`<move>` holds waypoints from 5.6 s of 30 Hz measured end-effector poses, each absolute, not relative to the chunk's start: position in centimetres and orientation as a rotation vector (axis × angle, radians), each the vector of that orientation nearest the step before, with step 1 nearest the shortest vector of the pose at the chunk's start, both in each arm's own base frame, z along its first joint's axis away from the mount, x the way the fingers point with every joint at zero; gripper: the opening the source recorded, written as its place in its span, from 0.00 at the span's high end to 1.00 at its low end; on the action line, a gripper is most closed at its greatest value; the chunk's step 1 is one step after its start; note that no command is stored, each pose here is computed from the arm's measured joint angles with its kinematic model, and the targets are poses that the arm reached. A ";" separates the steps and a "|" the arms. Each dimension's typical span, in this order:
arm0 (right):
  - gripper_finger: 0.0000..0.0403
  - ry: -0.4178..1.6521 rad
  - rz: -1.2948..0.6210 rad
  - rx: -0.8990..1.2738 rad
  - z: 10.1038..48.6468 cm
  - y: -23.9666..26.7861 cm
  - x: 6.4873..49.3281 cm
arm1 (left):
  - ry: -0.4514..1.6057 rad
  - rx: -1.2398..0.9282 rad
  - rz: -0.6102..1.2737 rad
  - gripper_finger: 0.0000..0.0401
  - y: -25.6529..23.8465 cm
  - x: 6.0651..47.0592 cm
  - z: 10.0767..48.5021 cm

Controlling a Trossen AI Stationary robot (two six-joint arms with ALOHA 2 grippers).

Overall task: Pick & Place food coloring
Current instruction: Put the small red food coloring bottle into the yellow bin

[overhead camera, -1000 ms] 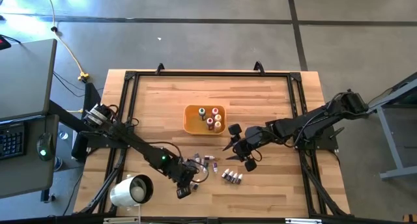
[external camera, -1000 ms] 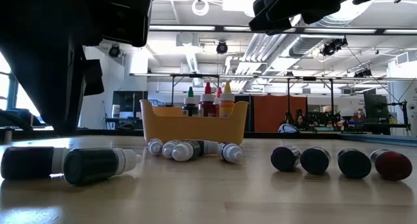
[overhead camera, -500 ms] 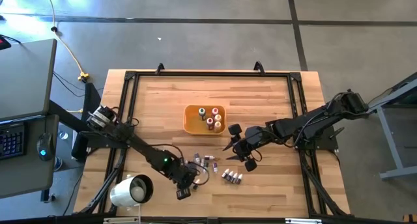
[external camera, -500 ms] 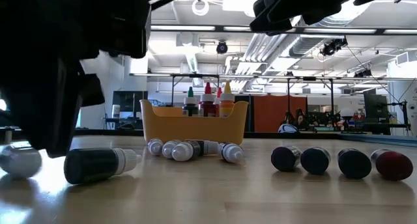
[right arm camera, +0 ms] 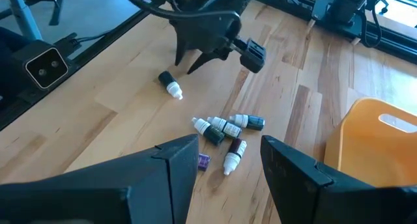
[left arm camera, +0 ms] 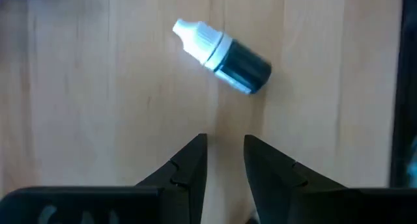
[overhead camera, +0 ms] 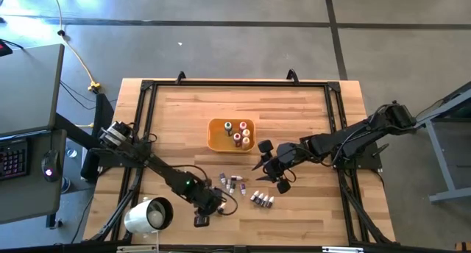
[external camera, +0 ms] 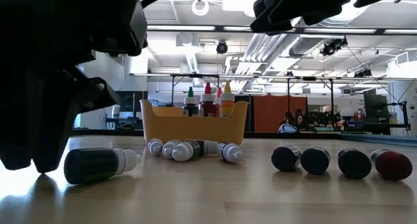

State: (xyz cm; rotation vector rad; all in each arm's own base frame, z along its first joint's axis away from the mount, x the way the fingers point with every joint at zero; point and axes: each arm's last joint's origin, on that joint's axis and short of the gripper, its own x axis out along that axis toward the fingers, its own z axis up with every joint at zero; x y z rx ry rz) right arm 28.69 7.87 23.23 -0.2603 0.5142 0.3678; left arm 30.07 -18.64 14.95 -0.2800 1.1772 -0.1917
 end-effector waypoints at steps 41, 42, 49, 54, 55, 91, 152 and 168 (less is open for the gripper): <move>0.60 0.521 0.369 -0.260 23.2 7.9 28.7 | 1.282 0.293 -0.399 0.75 -23.4 27.6 17.5; 0.60 0.524 0.368 -0.261 23.2 7.9 28.6 | 1.290 0.296 -0.398 0.75 -23.4 27.6 17.2; 0.60 0.531 0.369 -0.261 23.1 7.8 28.6 | 1.328 0.320 -0.380 0.75 -23.7 28.0 15.5; 0.60 0.531 0.369 -0.261 23.1 7.8 28.6 | 1.345 0.337 -0.375 0.75 -23.7 28.0 15.0; 0.60 0.531 0.369 -0.261 23.1 7.8 28.6 | 1.341 0.342 -0.370 0.76 -23.7 28.0 15.0; 0.60 0.570 0.375 -0.263 22.7 7.8 28.4 | 1.459 0.432 0.313 0.70 -4.6 37.0 21.7; 0.60 0.819 0.578 -0.251 17.7 13.0 27.5 | 0.477 0.163 0.066 0.55 -8.4 26.2 22.9; 0.60 0.972 0.485 -0.353 14.0 10.8 28.8 | 0.480 0.162 0.063 0.55 -8.4 26.2 22.9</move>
